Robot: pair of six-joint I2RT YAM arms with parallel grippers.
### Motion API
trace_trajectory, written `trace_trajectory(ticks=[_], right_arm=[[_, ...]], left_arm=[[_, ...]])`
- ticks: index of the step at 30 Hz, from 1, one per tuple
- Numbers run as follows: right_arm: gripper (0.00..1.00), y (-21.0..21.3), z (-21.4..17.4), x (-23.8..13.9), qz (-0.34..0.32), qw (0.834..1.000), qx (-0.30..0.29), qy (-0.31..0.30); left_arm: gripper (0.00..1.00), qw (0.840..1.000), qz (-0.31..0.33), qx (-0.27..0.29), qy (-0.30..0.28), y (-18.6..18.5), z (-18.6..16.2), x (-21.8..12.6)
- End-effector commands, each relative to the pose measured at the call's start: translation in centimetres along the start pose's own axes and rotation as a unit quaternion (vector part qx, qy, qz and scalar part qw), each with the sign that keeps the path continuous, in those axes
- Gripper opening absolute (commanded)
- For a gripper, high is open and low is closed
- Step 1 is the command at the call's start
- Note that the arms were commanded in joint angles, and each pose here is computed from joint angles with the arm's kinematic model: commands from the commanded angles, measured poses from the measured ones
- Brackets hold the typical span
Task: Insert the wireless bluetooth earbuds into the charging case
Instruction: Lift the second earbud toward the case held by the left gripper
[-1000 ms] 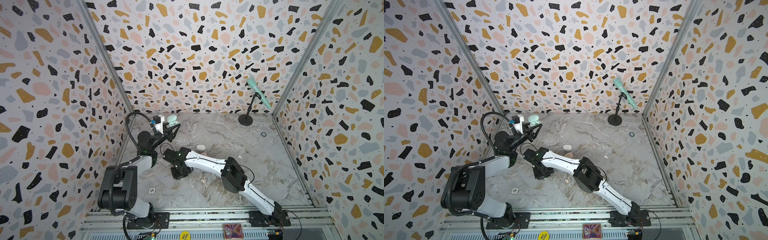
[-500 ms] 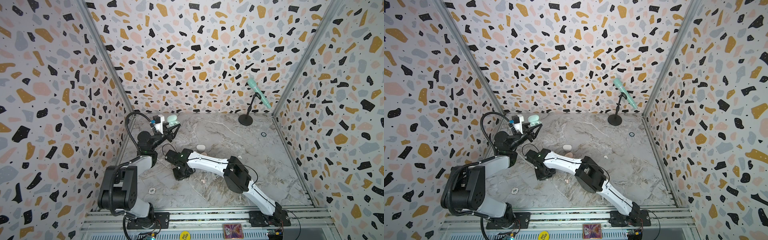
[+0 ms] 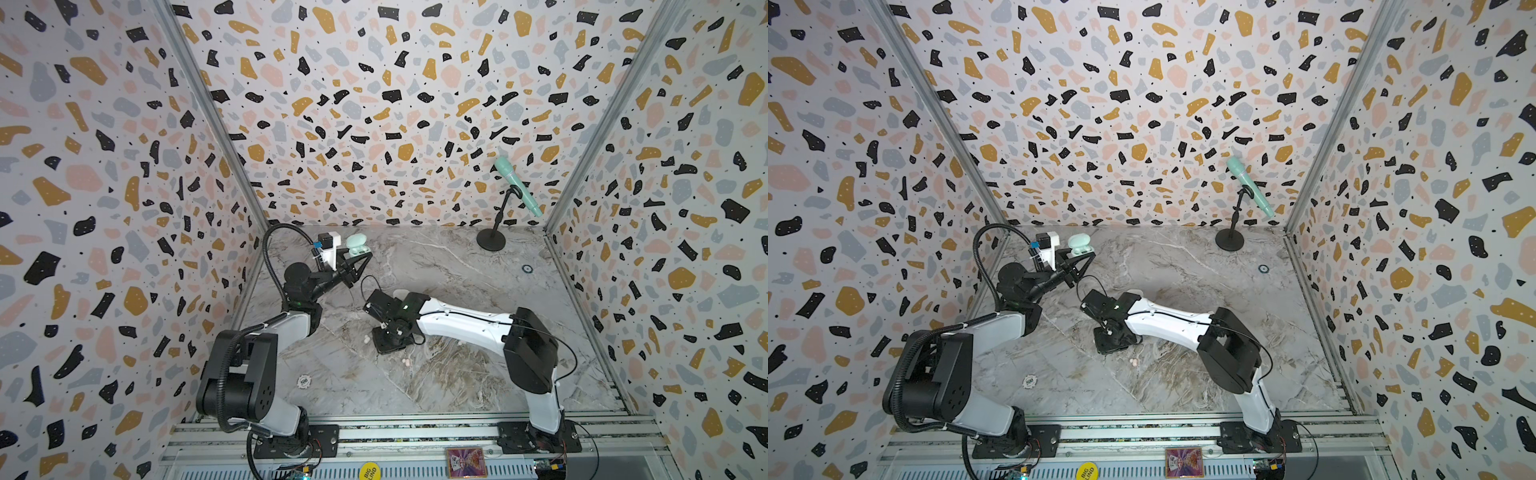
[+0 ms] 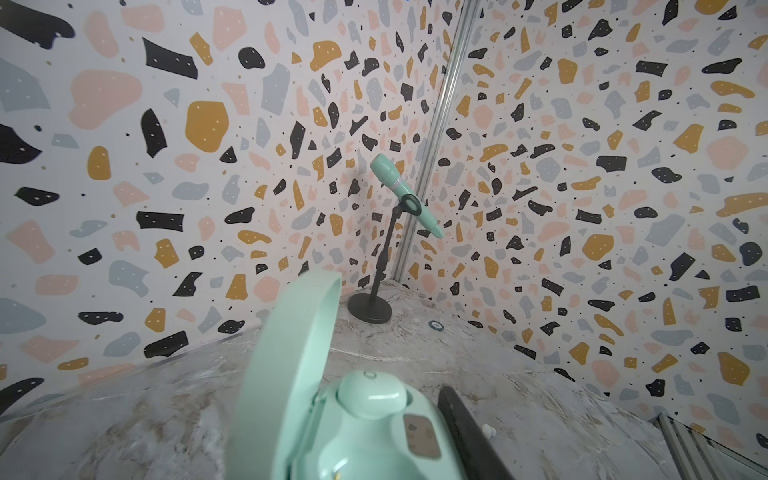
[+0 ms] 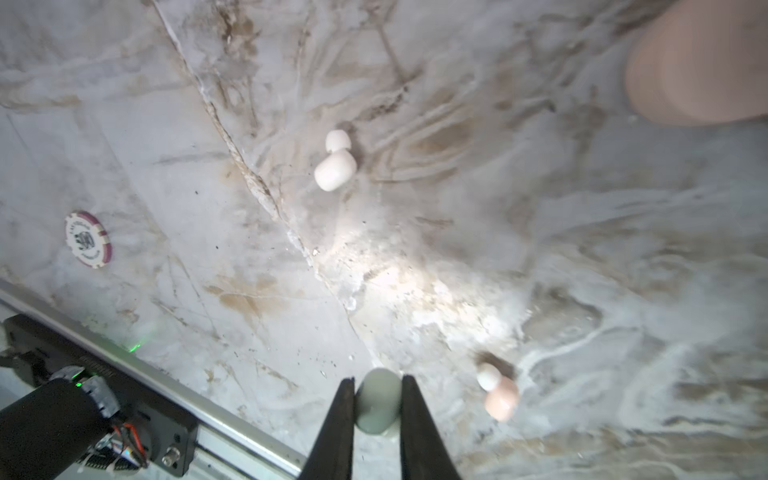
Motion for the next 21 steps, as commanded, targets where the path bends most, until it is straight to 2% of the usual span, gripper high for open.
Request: trace_trajectory(ticks=[1, 10, 21], right_arm=[[0.16, -0.6, 1.1, -3.3, 0.051, 0.998, 0.017, -0.041], [0.16, -4.3, 2.5, -11.5, 0.14, 0.981, 0.047, -0.123], [0.17, -5.9, 3.8, -19.3, 0.234, 0.953, 0.047, -0.187]], left_arm=[[0.37, 0.999, -0.027, 0.024, -0.015, -1.6, 0.9, 0.6], [0.37, 0.998, -0.058, 0.032, -0.007, -5.3, 0.5, 2.3], [0.37, 0.994, -0.1, 0.039, -0.01, -8.1, 0.2, 4.6]])
Point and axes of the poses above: each gripper's point midway between its finger pads, its own x axis out along the fingers, its own y axis along the line the jaws close on, z = x × y, the point moved 4 cm from there along -x, back along the fingers, and after that the axes turned 15 degrees about x, right-handed, at the moved point
